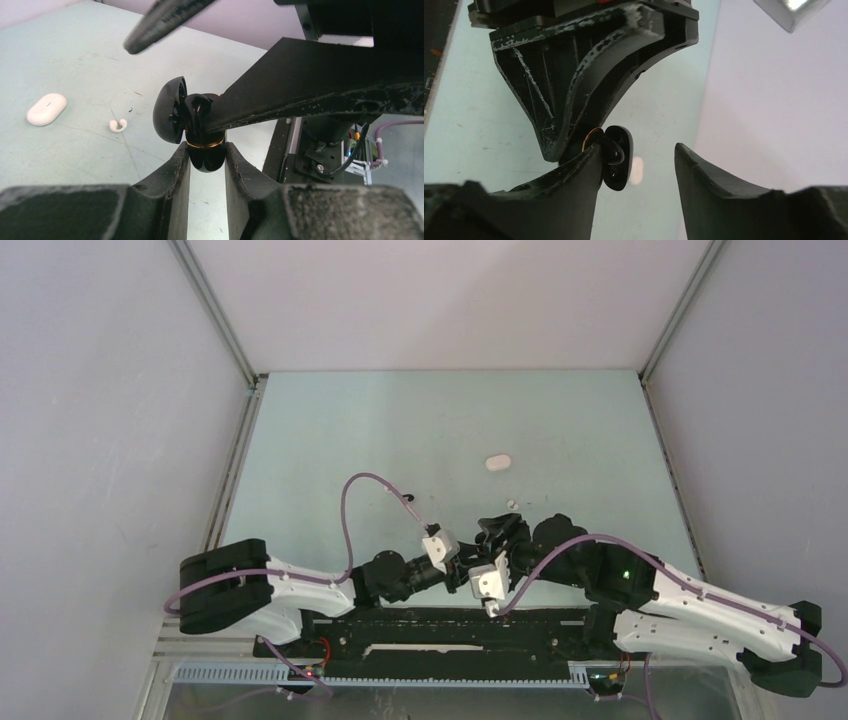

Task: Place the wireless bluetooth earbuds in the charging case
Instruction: Insert the left earbud into the left side groove of the charging case.

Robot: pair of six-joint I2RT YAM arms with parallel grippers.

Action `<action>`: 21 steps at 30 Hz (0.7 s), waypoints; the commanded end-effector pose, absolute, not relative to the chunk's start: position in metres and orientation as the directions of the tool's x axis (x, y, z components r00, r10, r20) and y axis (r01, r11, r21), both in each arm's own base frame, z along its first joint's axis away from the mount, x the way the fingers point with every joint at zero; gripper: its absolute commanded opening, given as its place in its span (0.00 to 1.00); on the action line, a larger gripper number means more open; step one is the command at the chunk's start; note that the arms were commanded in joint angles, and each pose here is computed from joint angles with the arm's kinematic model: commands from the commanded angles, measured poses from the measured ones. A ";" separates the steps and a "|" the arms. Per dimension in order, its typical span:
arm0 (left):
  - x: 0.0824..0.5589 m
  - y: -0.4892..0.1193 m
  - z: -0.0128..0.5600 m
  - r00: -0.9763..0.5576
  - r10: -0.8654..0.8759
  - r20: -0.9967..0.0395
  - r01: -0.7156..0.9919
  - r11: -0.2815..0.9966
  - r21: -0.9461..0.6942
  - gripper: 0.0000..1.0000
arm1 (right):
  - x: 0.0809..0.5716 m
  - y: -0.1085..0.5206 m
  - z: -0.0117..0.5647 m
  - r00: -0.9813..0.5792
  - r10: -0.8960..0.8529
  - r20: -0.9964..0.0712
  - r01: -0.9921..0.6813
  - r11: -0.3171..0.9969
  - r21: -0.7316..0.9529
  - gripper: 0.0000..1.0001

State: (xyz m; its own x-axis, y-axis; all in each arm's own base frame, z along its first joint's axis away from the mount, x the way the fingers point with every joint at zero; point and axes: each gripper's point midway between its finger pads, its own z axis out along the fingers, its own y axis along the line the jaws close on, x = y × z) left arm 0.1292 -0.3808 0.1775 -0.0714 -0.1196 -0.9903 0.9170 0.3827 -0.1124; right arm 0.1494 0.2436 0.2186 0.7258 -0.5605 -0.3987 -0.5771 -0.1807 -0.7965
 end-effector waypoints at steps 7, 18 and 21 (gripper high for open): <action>0.124 -0.383 0.211 0.012 -0.228 -0.974 0.933 0.352 -0.071 0.00 | 0.122 0.233 0.206 0.617 -0.622 -0.483 -0.757 -0.301 -0.580 0.78; 0.126 -0.376 0.205 0.006 -0.224 -0.975 0.924 0.373 -0.080 0.00 | 0.099 0.205 0.228 0.519 -0.685 -0.511 -0.850 -0.352 -0.392 0.96; 0.127 -0.372 0.204 0.003 -0.222 -0.975 0.920 0.382 -0.084 0.00 | 0.107 0.194 0.242 0.469 -0.705 -0.533 -0.874 -0.283 -0.395 0.97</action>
State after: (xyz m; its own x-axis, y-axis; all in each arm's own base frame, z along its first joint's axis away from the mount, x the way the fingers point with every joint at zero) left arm 0.1213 -0.3815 0.1859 -0.0360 -0.1601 -0.9864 0.9313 0.3528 -0.0912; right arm 0.1126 0.2137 0.2234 0.5401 -0.6828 -0.4920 -0.8304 -0.3375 -0.4432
